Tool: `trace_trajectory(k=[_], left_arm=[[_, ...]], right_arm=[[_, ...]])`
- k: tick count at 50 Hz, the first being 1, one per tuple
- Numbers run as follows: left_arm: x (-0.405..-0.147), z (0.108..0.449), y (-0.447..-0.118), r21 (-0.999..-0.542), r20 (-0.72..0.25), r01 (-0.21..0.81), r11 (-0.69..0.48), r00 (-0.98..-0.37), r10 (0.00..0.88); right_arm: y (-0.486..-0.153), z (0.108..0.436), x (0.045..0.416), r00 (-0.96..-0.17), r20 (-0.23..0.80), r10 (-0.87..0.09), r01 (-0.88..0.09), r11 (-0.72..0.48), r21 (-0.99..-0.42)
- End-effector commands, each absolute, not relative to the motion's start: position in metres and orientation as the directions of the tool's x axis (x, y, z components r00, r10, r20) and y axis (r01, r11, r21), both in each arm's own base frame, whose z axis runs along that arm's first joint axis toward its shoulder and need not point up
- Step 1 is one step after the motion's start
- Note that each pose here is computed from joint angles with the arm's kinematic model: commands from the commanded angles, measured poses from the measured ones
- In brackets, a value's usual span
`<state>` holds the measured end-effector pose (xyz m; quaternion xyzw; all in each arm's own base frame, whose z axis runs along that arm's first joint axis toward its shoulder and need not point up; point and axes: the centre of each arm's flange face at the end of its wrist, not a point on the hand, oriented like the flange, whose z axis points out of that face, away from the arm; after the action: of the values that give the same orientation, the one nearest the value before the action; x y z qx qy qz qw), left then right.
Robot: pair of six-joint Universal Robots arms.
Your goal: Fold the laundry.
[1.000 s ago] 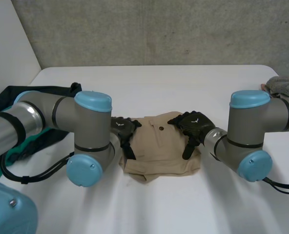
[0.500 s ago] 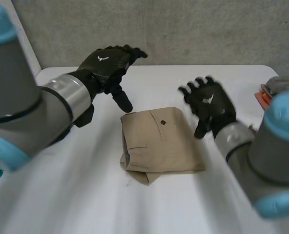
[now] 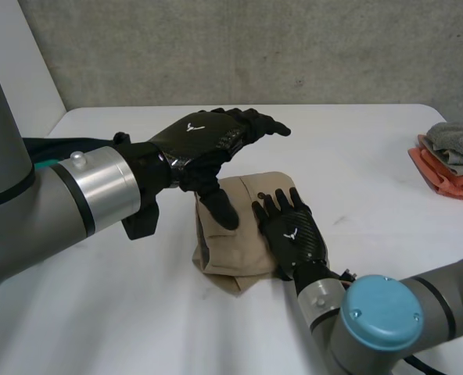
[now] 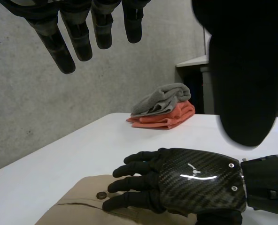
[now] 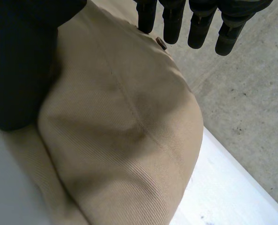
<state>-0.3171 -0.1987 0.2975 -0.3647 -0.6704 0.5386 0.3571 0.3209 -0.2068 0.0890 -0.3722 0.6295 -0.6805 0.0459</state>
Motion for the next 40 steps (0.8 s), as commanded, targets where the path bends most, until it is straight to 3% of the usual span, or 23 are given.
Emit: trace_trajectory(k=[1, 12, 23, 26, 31, 34, 40], left_arm=[[-0.317, 0.293, -0.2, -0.984, 0.082, 0.097, 0.147, -0.484, 0.871], [-0.315, 0.297, -0.199, -0.987, 0.078, 0.088, 0.138, -0.49, 0.868], [-0.311, 0.318, -0.201, -0.996, 0.046, 0.044, 0.08, -0.508, 0.86], [-0.311, 0.324, -0.201, -0.998, 0.039, 0.027, 0.062, -0.513, 0.857], [-0.311, 0.342, -0.201, -0.999, 0.042, -0.026, 0.034, -0.529, 0.847], [-0.311, 0.347, -0.2, -0.999, 0.046, -0.041, 0.028, -0.528, 0.848], [-0.314, 0.352, -0.198, -0.998, 0.049, -0.059, 0.021, -0.522, 0.852]], right_arm=[[-0.218, 0.087, 0.331, -0.712, 0.471, -0.52, -0.415, -0.23, -0.881], [-0.245, 0.111, 0.343, -0.735, 0.447, -0.509, -0.339, -0.295, -0.893], [-0.288, 0.169, 0.343, -0.818, 0.344, -0.461, -0.184, -0.357, -0.916], [-0.313, 0.201, 0.334, -0.852, 0.325, -0.41, -0.149, -0.405, -0.902], [-0.369, 0.266, 0.3, -0.899, 0.286, -0.331, -0.094, -0.494, -0.865], [-0.394, 0.288, 0.276, -0.912, 0.272, -0.307, -0.085, -0.508, -0.857], [-0.46, 0.329, 0.193, -0.934, 0.284, -0.219, -0.111, -0.578, -0.809]])
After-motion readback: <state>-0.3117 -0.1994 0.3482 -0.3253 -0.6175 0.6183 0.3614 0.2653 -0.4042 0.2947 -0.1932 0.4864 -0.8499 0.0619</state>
